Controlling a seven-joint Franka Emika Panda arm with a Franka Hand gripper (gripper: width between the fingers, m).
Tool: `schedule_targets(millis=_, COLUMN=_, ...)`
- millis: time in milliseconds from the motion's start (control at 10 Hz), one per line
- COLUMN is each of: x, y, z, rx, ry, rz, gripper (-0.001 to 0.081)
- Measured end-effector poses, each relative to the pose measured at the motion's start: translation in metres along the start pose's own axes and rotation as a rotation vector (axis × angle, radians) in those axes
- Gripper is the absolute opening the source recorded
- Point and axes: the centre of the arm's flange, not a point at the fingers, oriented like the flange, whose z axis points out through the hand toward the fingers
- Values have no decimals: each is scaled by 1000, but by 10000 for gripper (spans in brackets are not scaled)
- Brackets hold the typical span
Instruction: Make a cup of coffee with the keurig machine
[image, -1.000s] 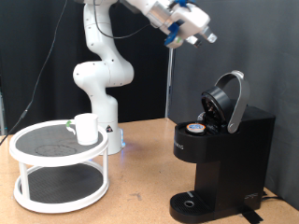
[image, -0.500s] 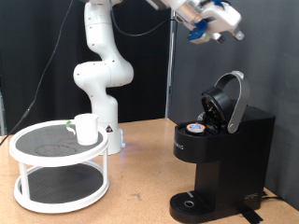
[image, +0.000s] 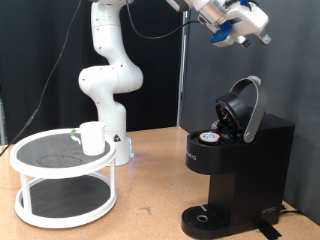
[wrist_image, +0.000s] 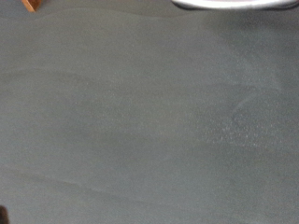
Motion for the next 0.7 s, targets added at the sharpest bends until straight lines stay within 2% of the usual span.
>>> schedule_targets(millis=400, x=-15, y=25, z=41, rx=-23, ry=28, rz=-47, gripper=735)
schedule_targets(millis=700, x=-17, y=39, z=51, rx=-33, ry=46, rz=-73, gripper=735)
